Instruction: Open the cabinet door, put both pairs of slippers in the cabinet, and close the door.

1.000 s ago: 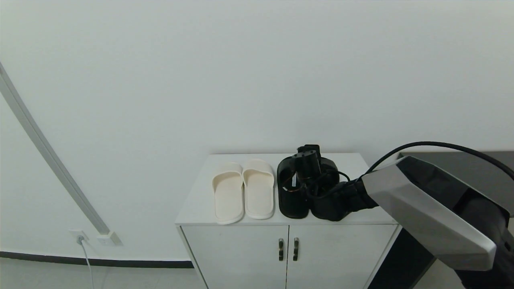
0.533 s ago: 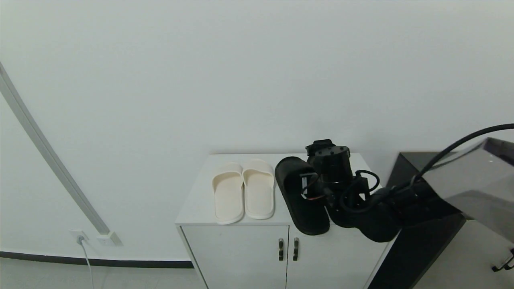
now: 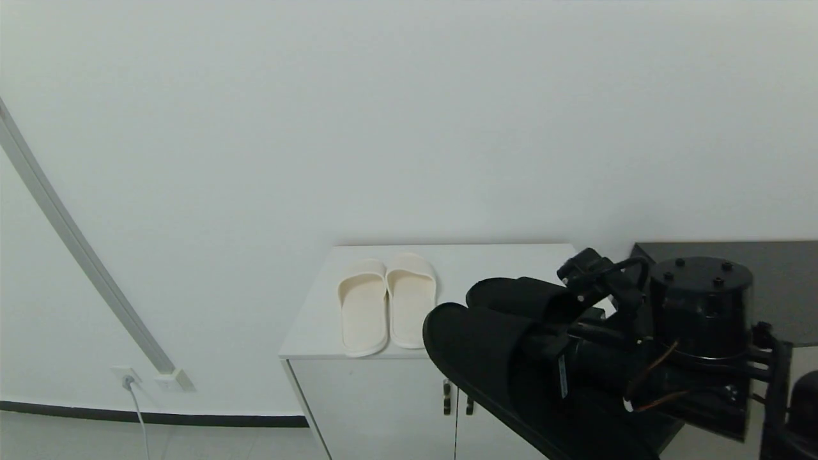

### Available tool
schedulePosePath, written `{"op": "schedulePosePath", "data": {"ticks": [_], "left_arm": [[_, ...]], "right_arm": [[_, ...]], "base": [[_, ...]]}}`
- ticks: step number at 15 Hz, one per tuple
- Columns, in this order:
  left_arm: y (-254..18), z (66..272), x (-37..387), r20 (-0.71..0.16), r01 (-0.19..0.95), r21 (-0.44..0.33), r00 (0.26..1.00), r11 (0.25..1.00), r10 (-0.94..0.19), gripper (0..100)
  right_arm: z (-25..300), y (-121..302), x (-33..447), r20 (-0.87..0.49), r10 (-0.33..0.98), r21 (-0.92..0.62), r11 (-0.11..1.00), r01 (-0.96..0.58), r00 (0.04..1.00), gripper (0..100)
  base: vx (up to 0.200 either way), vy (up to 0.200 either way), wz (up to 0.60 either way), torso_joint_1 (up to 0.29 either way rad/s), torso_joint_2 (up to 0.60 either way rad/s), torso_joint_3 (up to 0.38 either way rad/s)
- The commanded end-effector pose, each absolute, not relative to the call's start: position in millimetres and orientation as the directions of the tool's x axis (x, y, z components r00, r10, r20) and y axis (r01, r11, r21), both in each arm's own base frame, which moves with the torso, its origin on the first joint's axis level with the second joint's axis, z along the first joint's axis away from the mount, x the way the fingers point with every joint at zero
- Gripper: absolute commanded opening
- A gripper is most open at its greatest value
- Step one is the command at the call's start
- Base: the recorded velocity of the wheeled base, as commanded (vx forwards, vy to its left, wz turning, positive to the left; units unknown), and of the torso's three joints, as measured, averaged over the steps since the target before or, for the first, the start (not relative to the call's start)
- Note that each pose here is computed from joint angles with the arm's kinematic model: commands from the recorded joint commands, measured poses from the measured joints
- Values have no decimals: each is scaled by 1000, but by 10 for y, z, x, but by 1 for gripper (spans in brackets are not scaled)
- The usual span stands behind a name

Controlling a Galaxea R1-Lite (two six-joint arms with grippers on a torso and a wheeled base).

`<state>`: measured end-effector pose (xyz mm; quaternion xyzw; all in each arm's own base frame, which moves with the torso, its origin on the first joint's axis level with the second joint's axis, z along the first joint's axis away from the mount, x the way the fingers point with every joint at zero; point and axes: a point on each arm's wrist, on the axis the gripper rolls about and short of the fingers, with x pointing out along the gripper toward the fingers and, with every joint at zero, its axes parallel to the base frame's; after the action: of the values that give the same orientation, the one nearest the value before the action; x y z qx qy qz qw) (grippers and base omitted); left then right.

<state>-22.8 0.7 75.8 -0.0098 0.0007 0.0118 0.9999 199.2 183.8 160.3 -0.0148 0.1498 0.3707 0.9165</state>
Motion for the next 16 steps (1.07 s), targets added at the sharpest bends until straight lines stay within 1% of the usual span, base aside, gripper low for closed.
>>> {"op": "schedulePosePath", "data": {"ticks": [1, 4, 9, 16], "left_arm": [[7, 758, -228, -2, -25, -20, 1000, 1000, 25, 0], [7, 758, -228, -2, -25, -20, 1000, 1000, 25, 0], [7, 758, -228, -2, -22, -20, 1000, 1000, 21, 0], [7, 758, -228, -2, -22, -20, 1000, 1000, 21, 0]], "right_arm": [[1690, 1727, 1816, -255, 696, 83, 707, -702, 671, 0], [1690, 1723, 1801, -255, 697, 82, 706, -703, 670, 0], [1581, 1796, 1756, -296, 708, 82, 688, -721, 641, 0], [1563, 1783, 1728, -302, 710, 82, 685, -724, 637, 0]], "base": [[0, 0, 0, 0, 0, 0], [0, 0, 0, 0, 0, 0], [0, 0, 0, 0, 0, 0], [-200, 0, 0, 0, 0, 2]]}}
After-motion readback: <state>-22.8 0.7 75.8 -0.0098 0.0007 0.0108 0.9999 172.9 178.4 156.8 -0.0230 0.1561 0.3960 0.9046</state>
